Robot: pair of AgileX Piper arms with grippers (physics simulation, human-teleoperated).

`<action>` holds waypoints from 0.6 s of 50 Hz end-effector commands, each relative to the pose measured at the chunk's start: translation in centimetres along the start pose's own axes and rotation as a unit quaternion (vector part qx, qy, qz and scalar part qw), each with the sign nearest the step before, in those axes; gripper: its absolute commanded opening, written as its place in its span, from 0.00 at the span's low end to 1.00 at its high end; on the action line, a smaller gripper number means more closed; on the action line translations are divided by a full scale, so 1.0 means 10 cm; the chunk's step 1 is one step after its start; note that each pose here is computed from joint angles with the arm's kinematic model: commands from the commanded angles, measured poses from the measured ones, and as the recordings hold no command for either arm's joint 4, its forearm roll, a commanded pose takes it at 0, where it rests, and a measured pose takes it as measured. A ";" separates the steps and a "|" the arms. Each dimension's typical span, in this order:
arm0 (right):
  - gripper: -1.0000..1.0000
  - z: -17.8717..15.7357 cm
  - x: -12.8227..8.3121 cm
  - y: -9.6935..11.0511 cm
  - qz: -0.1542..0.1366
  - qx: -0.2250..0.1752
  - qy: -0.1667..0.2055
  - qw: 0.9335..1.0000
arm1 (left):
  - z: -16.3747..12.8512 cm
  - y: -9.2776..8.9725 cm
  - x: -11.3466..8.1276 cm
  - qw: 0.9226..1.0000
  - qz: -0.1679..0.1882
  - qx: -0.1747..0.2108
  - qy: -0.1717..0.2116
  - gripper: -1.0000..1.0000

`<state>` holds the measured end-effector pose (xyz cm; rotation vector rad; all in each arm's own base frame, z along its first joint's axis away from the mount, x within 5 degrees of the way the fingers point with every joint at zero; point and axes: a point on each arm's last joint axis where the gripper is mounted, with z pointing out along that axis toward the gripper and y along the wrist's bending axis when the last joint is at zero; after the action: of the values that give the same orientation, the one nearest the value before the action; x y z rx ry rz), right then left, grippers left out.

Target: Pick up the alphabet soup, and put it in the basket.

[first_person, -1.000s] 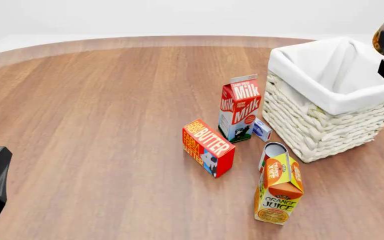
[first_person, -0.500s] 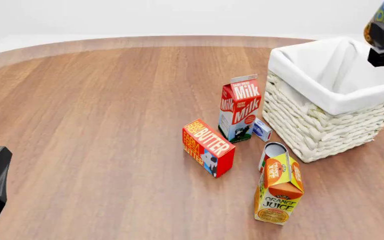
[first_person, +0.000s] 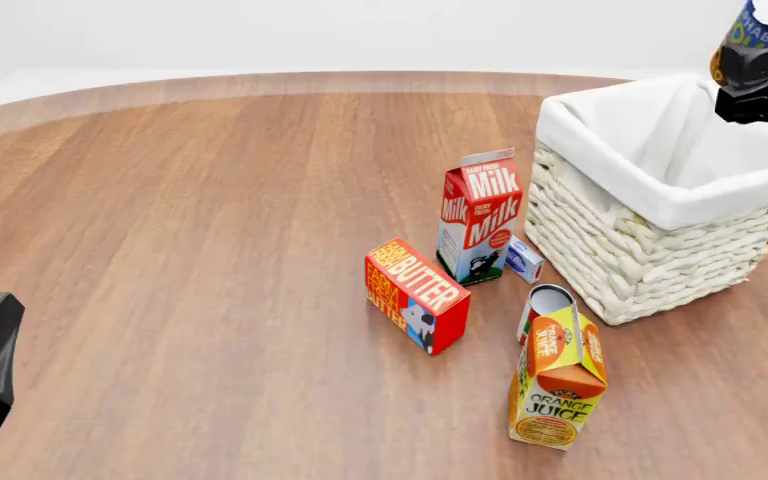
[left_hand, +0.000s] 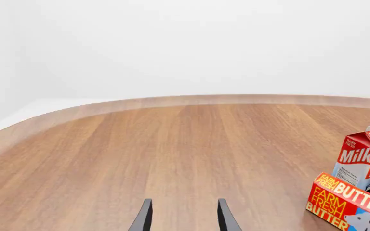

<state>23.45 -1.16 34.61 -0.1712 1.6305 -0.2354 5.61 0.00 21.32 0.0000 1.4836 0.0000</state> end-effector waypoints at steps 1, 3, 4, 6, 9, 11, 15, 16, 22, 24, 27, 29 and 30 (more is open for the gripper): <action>0.00 0.12 -0.04 -0.02 0.009 0.001 0.007 1.000 | 0.00 0.00 0.00 1.000 0.000 0.000 0.000 1.00; 0.00 0.15 -0.06 -0.03 0.008 0.001 0.009 1.000 | 0.00 0.00 0.00 1.000 0.000 0.000 0.000 1.00; 0.00 0.16 -0.07 -0.04 0.009 0.001 0.010 1.000 | 0.00 0.00 0.00 1.000 0.000 0.000 0.000 1.00; 0.00 0.17 -0.08 -0.05 0.007 0.002 0.013 1.000 | 0.00 0.00 0.00 1.000 0.000 0.000 0.000 1.00; 0.00 0.20 -0.08 -0.06 0.008 0.003 0.016 1.000 | 0.00 0.00 0.00 1.000 0.000 0.000 0.000 1.00; 0.00 0.22 -0.08 -0.05 0.007 0.001 0.019 1.000 | 0.00 0.00 0.00 1.000 0.000 0.000 0.000 1.00; 0.00 0.27 -0.08 -0.05 0.006 -0.002 0.030 1.000 | 0.00 0.00 0.00 1.000 0.000 0.000 0.000 1.00; 0.00 0.28 -0.08 -0.05 0.006 -0.004 0.033 0.999 | 0.00 0.00 0.00 1.000 0.000 0.000 0.000 1.00; 0.00 0.34 -0.08 -0.06 0.001 -0.005 0.046 0.999 | 0.00 0.00 0.00 1.000 0.000 0.000 0.000 1.00; 0.00 0.36 -0.08 -0.05 0.000 -0.007 0.049 0.999 | 0.00 0.00 0.00 1.000 0.000 0.000 0.000 1.00; 0.00 0.37 -0.08 -0.05 0.001 -0.007 0.052 0.999 | 0.00 0.00 0.00 1.000 0.000 0.000 0.000 1.00; 0.00 0.39 -0.07 -0.04 0.000 -0.010 0.055 0.998 | 0.00 0.00 0.00 1.000 0.000 0.000 0.000 1.00; 0.00 0.39 -0.07 -0.04 0.001 -0.011 0.056 0.998 | 0.00 0.00 0.00 1.000 0.000 0.000 0.000 1.00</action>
<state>26.70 -1.58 34.81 -0.1877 1.7299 -0.2454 5.61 0.00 21.32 0.0000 1.4836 0.0000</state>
